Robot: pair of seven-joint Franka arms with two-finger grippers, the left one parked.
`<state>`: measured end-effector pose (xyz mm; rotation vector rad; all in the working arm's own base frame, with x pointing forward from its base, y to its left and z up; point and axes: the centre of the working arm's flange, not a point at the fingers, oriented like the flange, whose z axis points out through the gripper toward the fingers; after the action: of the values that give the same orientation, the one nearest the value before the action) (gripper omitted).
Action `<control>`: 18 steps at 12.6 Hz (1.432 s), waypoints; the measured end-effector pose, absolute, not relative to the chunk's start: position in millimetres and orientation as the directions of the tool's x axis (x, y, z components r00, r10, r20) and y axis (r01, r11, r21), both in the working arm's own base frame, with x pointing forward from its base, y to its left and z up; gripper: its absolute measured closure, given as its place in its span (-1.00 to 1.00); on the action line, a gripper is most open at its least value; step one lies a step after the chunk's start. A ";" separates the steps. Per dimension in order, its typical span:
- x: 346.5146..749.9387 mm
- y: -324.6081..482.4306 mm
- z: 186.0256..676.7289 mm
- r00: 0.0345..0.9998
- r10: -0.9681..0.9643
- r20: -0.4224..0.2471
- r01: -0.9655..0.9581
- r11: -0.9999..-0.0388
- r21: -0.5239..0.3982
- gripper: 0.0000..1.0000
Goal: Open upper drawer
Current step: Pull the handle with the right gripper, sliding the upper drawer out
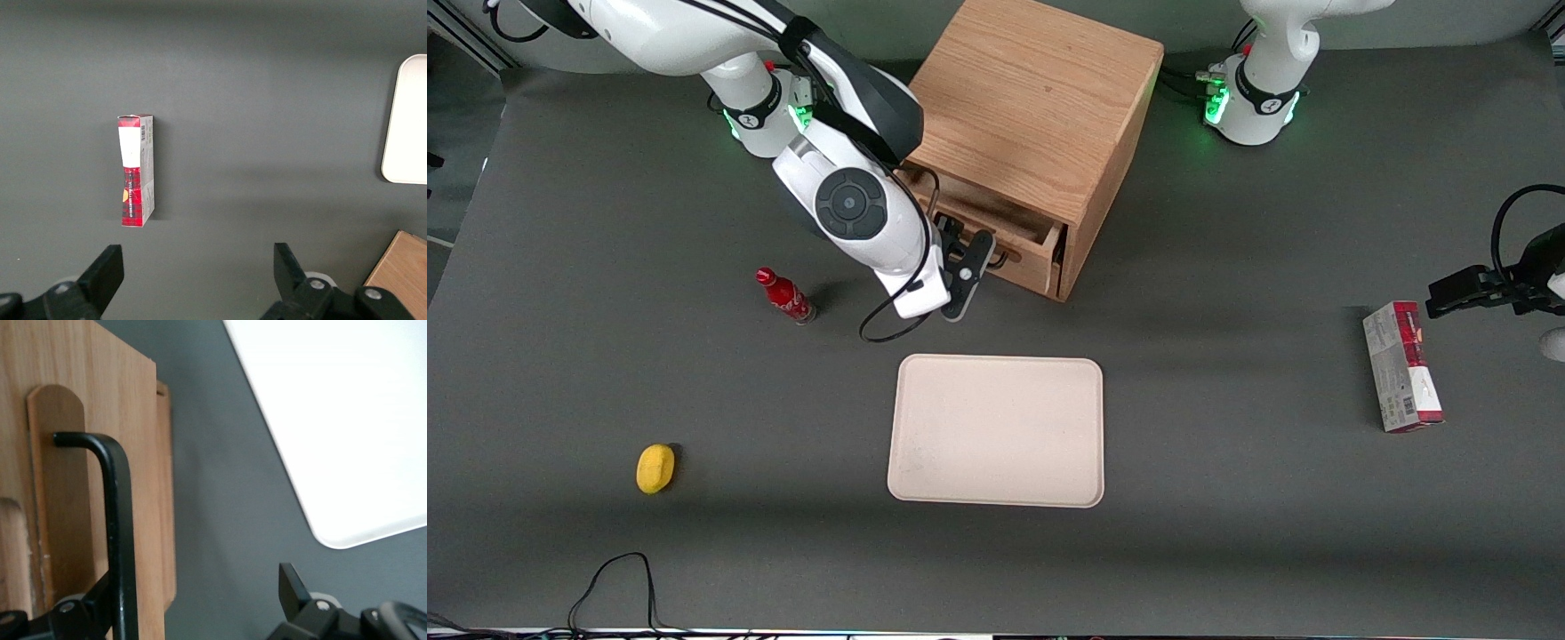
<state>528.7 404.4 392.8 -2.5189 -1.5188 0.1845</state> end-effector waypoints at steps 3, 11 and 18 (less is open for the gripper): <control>554.5 391.8 396.9 0.482 0.876 0.018 0.858 -0.468 -0.210 -1.00; 636.9 326.2 394.4 0.527 0.847 0.069 0.844 -0.513 -0.156 -1.00; 669.7 298.4 414.0 0.557 0.825 0.098 0.830 -0.551 -0.079 -1.00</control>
<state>669.7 298.4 414.0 -2.6682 -1.4244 -0.0746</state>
